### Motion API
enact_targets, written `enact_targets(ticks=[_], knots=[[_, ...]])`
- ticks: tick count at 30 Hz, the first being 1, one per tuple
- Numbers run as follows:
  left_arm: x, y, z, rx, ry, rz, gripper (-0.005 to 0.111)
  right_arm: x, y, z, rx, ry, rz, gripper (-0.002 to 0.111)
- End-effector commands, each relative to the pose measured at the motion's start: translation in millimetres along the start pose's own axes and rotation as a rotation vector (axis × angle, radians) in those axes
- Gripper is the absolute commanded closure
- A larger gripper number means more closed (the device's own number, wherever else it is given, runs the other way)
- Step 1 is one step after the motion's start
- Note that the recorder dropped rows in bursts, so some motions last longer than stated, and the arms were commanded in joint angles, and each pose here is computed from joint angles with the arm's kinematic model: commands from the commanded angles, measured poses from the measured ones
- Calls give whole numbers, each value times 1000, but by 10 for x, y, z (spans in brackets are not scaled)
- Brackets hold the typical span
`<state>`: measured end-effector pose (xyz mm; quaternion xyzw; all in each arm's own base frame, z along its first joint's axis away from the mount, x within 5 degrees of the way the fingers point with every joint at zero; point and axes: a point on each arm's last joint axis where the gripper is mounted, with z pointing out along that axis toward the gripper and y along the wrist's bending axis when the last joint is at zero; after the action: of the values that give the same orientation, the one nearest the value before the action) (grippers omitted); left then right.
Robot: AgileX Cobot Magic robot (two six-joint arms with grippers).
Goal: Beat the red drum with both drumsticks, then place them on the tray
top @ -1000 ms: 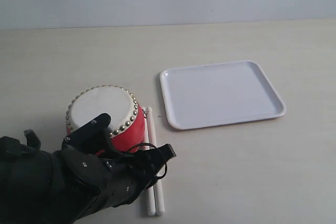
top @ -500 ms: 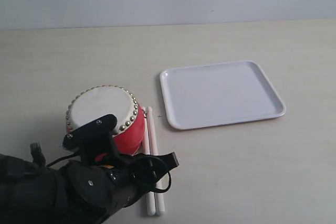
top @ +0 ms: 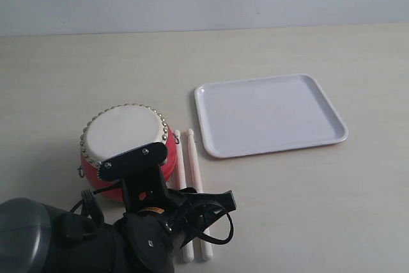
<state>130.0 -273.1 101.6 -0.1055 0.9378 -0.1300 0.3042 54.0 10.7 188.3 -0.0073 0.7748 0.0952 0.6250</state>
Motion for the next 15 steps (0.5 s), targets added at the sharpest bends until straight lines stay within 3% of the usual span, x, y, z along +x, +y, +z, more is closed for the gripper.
enact_targets(ticks=[1, 15], knots=[[-12, 1, -21, -2, -20, -6, 70, 5, -6, 0, 7, -9, -3, 108], [69, 48, 11, -14, 11, 24, 70, 5, -6, 0, 7, -9, -3, 108]])
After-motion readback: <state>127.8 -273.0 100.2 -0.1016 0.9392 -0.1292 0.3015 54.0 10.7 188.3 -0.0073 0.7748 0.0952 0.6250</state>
